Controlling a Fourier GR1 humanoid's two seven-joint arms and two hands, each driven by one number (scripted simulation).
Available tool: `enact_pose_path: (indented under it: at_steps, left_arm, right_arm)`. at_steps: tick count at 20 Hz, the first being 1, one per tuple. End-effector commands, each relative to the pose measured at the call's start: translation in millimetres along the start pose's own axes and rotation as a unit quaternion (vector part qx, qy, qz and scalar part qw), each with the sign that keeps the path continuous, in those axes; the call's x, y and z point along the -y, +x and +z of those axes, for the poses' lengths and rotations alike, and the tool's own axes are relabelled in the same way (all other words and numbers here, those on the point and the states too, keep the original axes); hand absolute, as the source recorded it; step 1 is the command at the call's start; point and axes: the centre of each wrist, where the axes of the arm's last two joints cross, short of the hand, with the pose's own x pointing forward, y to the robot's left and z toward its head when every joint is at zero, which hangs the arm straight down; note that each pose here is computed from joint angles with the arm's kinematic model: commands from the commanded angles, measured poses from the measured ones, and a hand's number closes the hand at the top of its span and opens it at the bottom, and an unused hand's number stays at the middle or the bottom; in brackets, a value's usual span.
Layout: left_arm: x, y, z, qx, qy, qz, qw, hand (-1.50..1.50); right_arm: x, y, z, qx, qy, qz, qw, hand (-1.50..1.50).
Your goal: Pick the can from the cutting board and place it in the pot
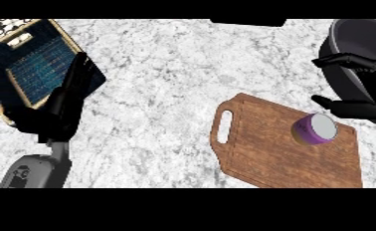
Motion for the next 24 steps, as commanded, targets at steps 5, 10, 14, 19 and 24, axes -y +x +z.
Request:
enact_pose_path:
  at_steps: [5, 10, 14, 19, 24]
  left_arm:
    - [-12, 30, -28, -0.015, 0.040, 0.006, 0.9991, 0.00]
    - [-20, 24, -15, -0.020, 0.041, 0.006, 0.9989, 0.00]
    - [-14, 21, -14, -0.019, 0.043, 0.009, 0.9988, 0.00]
    - [-13, 34, -16, -0.019, 0.053, 0.008, 0.9984, 0.00]
    - [-41, 27, -17, -0.032, 0.059, 0.002, 0.9978, 0.00]
  right_arm:
    - [62, -20, -13, 0.109, 0.071, -0.069, 0.989, -1.50]
    - [75, -1, -30, 0.061, 0.199, -0.018, 0.978, -1.50]
    - [70, 29, -51, 0.001, 0.318, 0.069, 0.946, -1.50]
    - [48, 50, -72, -0.017, 0.403, 0.163, 0.901, -1.50]
    - [21, 50, -75, -0.042, 0.462, 0.197, 0.864, -1.50]
